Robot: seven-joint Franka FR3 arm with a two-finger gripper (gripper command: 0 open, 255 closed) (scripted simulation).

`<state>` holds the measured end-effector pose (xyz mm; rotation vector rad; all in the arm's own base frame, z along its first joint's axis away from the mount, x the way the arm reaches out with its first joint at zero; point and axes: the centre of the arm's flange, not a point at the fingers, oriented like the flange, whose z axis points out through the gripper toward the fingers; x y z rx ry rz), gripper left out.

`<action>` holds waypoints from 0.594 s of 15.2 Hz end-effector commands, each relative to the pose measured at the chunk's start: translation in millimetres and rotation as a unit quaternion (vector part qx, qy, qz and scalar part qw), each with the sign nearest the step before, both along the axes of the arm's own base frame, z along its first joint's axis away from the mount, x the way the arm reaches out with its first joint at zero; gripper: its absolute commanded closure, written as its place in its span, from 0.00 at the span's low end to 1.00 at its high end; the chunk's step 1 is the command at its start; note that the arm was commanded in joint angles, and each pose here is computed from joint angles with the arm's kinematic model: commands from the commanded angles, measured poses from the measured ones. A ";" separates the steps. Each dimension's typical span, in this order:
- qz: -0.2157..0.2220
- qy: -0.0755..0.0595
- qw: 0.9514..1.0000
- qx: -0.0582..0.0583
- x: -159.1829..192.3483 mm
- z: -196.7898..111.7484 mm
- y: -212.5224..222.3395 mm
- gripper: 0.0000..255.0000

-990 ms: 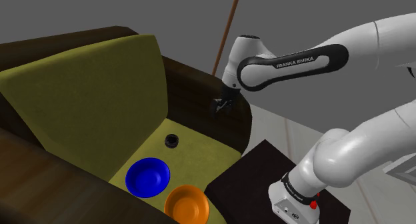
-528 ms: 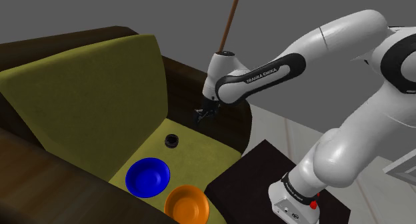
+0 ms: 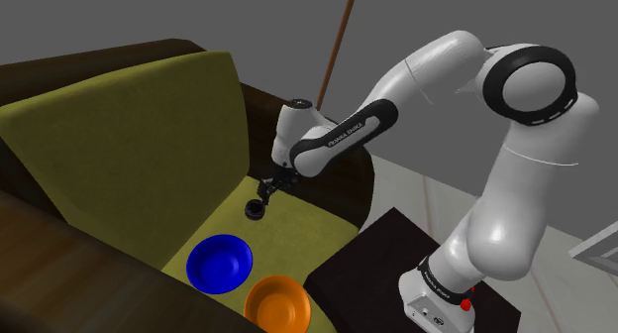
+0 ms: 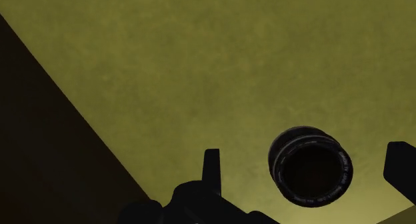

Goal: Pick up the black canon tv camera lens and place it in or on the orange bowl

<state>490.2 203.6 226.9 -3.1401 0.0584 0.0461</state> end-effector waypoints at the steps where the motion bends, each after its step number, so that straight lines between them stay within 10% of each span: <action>1: 0.000 -0.001 1.000 -0.002 12.0 -21.1 12.1 0.00; 9: 0.001 -0.004 1.000 -0.005 38.7 -81.9 38.4 0.00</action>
